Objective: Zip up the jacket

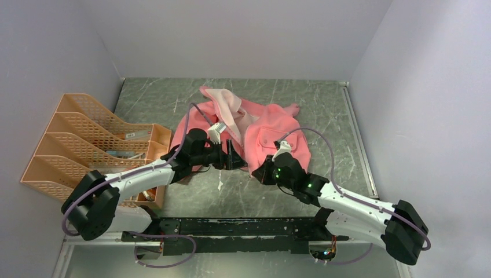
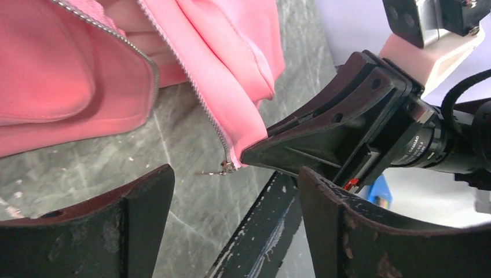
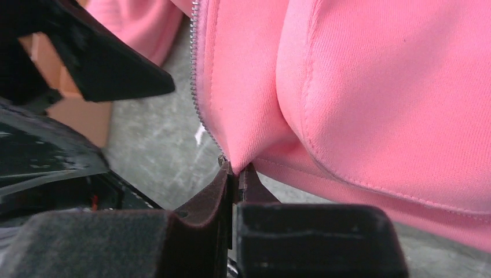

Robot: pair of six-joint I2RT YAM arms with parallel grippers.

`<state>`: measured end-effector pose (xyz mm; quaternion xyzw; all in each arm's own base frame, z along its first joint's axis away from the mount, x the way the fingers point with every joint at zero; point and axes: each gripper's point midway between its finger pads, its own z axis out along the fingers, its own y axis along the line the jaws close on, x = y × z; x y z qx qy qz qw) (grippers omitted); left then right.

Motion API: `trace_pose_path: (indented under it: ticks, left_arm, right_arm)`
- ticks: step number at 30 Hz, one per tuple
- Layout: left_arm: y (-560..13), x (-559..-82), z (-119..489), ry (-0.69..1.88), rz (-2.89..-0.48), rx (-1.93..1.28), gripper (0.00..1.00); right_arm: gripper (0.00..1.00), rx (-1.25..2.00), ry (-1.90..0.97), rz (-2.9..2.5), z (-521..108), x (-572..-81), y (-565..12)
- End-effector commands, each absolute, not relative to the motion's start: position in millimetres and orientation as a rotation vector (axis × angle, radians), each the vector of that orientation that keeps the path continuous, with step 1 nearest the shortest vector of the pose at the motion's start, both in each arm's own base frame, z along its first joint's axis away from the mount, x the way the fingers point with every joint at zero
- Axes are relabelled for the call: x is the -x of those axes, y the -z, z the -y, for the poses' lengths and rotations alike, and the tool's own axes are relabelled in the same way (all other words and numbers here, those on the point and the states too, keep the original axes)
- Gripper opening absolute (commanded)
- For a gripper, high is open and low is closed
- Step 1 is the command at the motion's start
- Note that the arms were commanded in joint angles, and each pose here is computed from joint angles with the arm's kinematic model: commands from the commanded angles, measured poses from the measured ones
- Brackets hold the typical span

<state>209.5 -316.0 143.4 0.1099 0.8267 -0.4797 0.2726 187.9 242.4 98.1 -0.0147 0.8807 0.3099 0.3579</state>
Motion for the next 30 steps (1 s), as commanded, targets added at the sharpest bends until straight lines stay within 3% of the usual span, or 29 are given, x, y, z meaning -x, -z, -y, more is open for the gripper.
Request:
trace_pose_path:
  ticks: [1,10,16,24,27,30]
  left_arm:
    - [-163,-205,331,1.490,-2.113,-0.314,0.81]
    - [-163,-199,339,1.646,-2.070,-0.299,0.71]
    - [-168,-199,341,1.716,-2.015,-0.279,0.57]
    - [-172,-200,345,1.762,-1.990,-0.303,0.34]
    - [-174,-200,347,1.769,-1.981,-0.314,0.12]
    - [-175,-198,346,1.781,-1.966,-0.329,0.08]
  right_arm:
    - [0.00,-0.039,-1.008,-2.109,-257,-197,-135]
    - [0.00,-0.074,-1.194,-2.022,-262,-192,-148]
    - [0.00,-0.057,-1.275,-1.988,-264,-183,-156]
    - [0.00,-0.062,-1.301,-1.993,-261,-176,-156]
    - [0.00,-0.057,-1.308,-1.990,-260,-174,-156]
    - [0.00,-0.046,-1.295,-1.997,-258,-173,-156]
